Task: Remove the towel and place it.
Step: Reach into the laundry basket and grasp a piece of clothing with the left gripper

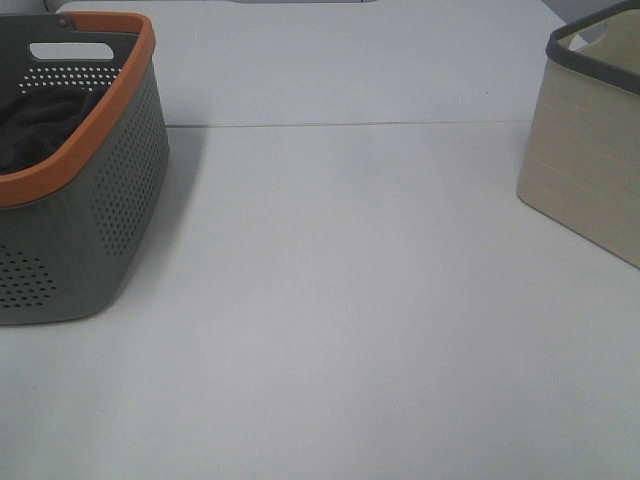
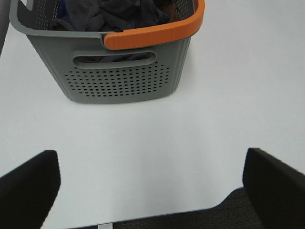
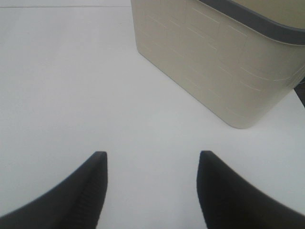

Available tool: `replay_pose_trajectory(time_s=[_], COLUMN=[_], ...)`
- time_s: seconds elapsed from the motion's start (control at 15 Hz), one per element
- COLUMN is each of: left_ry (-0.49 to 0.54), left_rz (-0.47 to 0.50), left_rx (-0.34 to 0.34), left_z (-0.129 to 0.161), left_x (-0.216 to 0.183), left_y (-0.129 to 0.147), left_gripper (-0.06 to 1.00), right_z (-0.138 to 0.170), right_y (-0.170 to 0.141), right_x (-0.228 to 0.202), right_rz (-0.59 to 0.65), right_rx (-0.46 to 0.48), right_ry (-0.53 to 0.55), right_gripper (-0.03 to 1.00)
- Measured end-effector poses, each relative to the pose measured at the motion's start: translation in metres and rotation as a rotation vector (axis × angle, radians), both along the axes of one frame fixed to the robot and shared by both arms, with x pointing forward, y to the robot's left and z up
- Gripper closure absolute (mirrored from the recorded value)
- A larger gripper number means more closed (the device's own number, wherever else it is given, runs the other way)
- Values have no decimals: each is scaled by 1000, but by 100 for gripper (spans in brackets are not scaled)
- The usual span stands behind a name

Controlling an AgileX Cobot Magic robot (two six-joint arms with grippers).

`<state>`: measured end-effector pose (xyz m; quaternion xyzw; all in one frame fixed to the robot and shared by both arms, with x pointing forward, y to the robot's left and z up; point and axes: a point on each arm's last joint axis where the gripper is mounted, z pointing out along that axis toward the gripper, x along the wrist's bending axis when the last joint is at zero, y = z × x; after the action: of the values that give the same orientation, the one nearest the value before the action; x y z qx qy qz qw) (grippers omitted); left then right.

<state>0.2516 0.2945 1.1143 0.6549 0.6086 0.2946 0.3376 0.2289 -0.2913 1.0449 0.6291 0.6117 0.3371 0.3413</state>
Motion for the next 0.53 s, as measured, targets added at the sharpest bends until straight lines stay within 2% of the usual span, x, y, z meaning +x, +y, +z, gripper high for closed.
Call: replay_pose_trajectory(time_s=[0.2, 0.27, 0.53], left_ry=[32, 36, 63], left_rz=[-8, -16, -84], left_rx=[11, 21, 122], left_z=[40, 44, 75], left_x=[31, 35, 75], left_y=[0, 0, 0], left_gripper=[-4, -4, -4], right_z=[0, 0, 0], right_y=[0, 0, 0], right_x=[0, 0, 0], right_rz=[0, 0, 0], right_rx=[0, 0, 0], right_ry=[0, 0, 0], right_gripper=[47, 47, 47])
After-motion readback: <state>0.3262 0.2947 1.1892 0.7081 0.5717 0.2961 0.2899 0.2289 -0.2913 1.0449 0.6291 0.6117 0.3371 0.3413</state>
